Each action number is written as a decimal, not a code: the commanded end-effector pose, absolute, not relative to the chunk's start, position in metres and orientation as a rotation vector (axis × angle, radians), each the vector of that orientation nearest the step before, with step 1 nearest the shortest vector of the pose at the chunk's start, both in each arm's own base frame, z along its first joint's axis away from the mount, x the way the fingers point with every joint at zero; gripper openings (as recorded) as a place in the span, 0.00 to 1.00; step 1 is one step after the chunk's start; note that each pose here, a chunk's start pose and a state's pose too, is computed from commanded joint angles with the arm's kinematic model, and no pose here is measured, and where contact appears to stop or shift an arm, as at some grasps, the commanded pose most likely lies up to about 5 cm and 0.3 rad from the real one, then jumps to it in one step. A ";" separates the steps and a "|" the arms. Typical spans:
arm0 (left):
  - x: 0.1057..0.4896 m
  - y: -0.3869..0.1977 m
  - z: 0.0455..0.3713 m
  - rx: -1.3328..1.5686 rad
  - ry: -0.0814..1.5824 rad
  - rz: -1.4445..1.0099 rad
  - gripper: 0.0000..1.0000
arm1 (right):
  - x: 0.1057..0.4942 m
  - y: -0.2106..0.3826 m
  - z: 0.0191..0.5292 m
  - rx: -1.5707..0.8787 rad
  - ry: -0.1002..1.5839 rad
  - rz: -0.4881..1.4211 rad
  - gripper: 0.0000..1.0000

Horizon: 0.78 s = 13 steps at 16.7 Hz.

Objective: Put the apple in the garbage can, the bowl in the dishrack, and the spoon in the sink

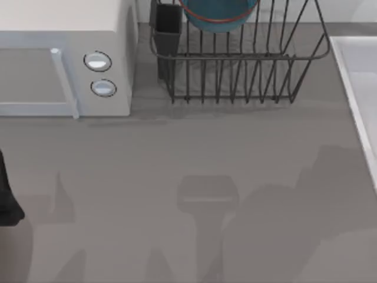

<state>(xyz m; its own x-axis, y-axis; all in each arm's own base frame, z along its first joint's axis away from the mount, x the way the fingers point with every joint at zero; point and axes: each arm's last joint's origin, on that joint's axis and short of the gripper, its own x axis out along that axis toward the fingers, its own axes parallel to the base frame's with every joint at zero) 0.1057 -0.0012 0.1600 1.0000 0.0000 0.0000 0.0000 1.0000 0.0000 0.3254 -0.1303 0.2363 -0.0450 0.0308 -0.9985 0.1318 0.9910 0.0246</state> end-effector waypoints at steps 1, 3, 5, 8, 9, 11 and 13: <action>0.106 -0.001 0.160 0.000 0.000 0.000 1.00 | 0.345 -0.131 0.239 0.125 1.617 -0.082 0.00; 0.106 -0.001 0.160 0.000 0.000 0.000 1.00 | 0.384 -0.131 0.240 0.124 1.616 -0.083 0.00; 0.106 -0.001 0.160 0.000 0.000 0.000 1.00 | 0.419 -0.126 0.238 0.120 1.607 -0.086 0.00; 0.106 -0.001 0.160 0.000 0.000 0.000 1.00 | 0.459 -0.112 0.230 0.115 1.582 -0.090 0.00; 0.106 -0.001 0.160 0.000 0.000 0.000 1.00 | 0.468 -0.106 0.226 0.113 1.572 -0.091 0.00; 0.106 -0.001 0.160 0.000 0.000 0.000 1.00 | 0.483 -0.094 0.218 0.110 1.559 -0.094 0.00; 0.106 -0.001 0.160 0.000 0.000 0.000 1.00 | 0.493 -0.083 0.209 0.108 1.550 -0.095 0.00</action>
<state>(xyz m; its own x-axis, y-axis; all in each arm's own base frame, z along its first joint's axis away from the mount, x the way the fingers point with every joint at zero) 0.1057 -0.0012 0.1600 1.0000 0.0000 0.0000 0.0000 1.0000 0.0000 0.4927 -0.0830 0.2093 0.0193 0.0068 -0.9998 0.1290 0.9916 0.0092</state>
